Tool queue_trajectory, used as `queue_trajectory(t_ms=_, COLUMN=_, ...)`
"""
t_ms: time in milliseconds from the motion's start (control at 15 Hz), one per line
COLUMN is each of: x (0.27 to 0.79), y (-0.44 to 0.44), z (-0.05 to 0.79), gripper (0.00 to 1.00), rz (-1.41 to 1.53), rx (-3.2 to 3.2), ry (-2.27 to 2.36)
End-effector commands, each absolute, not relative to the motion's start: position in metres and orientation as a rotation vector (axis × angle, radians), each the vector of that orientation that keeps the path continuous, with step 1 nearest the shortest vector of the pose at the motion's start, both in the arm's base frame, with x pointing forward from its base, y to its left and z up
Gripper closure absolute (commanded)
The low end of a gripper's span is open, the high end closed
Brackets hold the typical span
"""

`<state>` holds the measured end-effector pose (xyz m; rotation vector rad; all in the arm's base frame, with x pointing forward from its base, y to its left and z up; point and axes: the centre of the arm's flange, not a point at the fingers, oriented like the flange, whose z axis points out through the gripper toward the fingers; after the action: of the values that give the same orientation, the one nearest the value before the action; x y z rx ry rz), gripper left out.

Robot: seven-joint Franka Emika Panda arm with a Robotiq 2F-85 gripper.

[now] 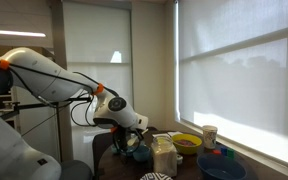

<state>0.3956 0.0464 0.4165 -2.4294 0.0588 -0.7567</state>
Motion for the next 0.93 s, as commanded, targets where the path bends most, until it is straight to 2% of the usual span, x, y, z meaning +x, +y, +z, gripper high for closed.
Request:
queue_trajectory(t_ms=0, x=0.3746, y=0.0429, z=0.4078, gripper=0.97, rz=-0.763, rx=-2.374, ry=0.039)
queue_trajectory(t_ms=533, x=0.3727, y=0.0403, z=0.4079, gripper=0.97, rz=-0.775, rx=-2.337, ry=0.016)
queue_trajectory(t_ms=733, x=0.3727, y=0.0423, z=0.4070, gripper=0.97, rz=-0.681, rx=-2.426, ry=0.047)
queue_trajectory(t_ms=800, x=0.3702, y=0.0430, z=0.4080, gripper=0.97, rz=-0.753, rx=-2.307, ry=-0.051)
queue_trajectory(t_ms=867, x=0.3713, y=0.0431, z=0.4045, gripper=0.97, rz=-0.648, rx=-2.468, ry=0.057)
